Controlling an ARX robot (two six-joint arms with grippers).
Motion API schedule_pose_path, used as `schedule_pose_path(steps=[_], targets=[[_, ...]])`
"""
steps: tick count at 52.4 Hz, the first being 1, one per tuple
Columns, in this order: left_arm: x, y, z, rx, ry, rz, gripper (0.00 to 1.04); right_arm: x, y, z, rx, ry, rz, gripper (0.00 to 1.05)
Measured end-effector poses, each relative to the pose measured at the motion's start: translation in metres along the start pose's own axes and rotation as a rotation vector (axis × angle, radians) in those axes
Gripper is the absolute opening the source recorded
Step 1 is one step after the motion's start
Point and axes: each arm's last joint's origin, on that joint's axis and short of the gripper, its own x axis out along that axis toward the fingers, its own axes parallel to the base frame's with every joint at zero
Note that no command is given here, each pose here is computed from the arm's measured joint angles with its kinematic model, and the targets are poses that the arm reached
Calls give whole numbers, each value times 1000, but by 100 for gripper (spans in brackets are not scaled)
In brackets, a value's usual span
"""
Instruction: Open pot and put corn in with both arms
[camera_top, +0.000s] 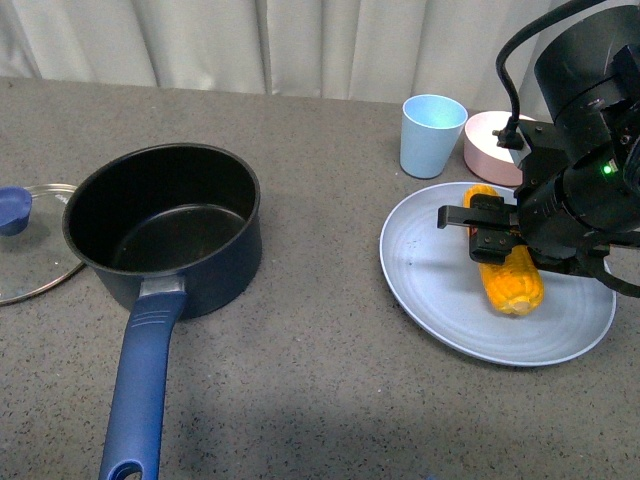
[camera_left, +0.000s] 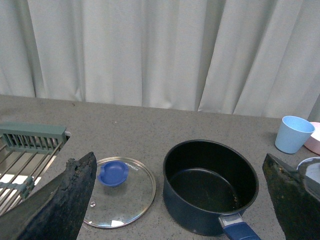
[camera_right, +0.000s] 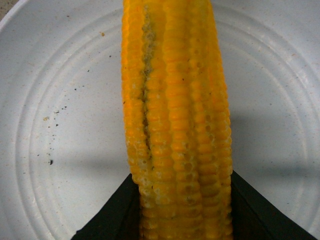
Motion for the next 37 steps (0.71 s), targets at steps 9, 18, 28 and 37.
schedule_pose_path(steps=[9, 18, 28, 37], targets=[[0, 0, 0, 0, 0, 0, 98, -6, -6, 1, 29, -6, 65, 28], [0, 0, 0, 0, 0, 0, 98, -44, -14, 22, 151, -96, 338, 21], [0, 0, 0, 0, 0, 0, 98, -65, 22, 48, 212, -88, 686, 20], [0, 0, 0, 0, 0, 0, 98, -57, 86, 55, 228, 16, 829, 18]])
